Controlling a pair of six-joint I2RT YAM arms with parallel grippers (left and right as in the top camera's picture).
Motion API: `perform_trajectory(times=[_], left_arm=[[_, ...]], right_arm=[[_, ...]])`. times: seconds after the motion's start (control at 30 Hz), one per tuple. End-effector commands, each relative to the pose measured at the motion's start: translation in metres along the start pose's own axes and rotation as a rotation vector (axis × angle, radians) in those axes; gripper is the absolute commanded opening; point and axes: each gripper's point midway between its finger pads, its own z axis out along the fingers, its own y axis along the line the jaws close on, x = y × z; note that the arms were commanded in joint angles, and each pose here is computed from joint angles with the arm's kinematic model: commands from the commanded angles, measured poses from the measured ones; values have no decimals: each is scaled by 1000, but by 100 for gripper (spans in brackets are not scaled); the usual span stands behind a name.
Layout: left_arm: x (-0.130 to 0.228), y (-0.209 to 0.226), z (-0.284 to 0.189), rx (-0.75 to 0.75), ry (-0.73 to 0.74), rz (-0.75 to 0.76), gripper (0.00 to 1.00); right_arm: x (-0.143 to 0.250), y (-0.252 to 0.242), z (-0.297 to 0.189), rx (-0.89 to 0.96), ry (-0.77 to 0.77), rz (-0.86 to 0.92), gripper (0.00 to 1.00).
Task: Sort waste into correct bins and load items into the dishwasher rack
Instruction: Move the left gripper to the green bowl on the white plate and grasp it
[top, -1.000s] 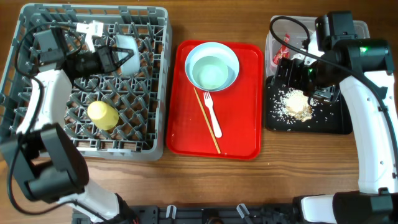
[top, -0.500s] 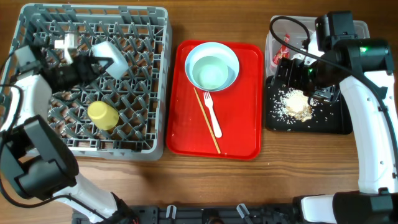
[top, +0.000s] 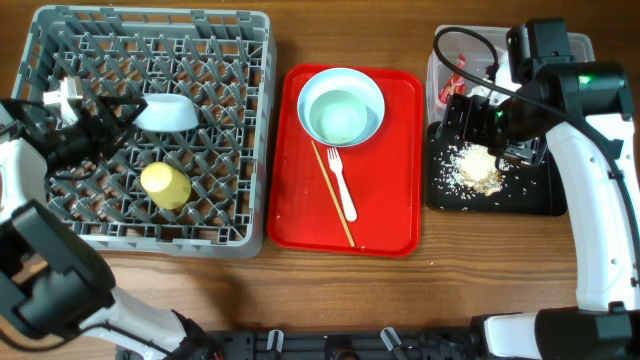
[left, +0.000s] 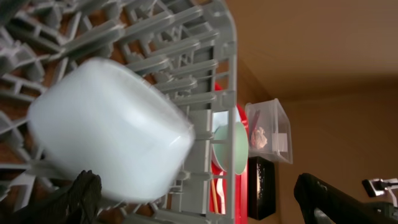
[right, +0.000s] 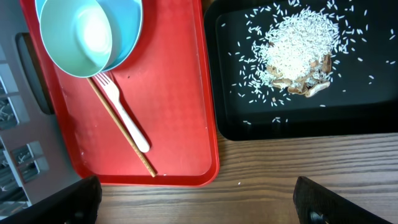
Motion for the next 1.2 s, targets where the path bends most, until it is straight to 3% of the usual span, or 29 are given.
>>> perform_trajectory(times=[0.0, 0.17, 0.4, 0.63, 0.73, 0.97, 1.1, 1.17], left_arm=[[-8, -69, -23, -5, -71, 179, 100], [6, -111, 1, -172, -60, 287, 100], [46, -175, 99, -327, -48, 524, 100], [130, -222, 214, -248, 43, 804, 100], [162, -215, 256, -214, 108, 882, 100], [214, -162, 316, -239, 241, 893, 100], [221, -126, 326, -326, 275, 884, 84], [214, -118, 326, -378, 254, 891, 71]], right_arm=[[-4, -2, -10, 9, -39, 12, 100], [-5, -4, -10, 11, -40, 22, 100], [-16, -44, -17, 7, -54, 167, 100], [-17, -49, -19, -10, -51, 160, 100], [-16, -49, -19, -9, -47, 149, 100], [-14, -50, -18, -6, -38, 148, 100], [-13, -50, -18, -6, -36, 148, 100], [-13, -50, -18, -5, -33, 149, 100]])
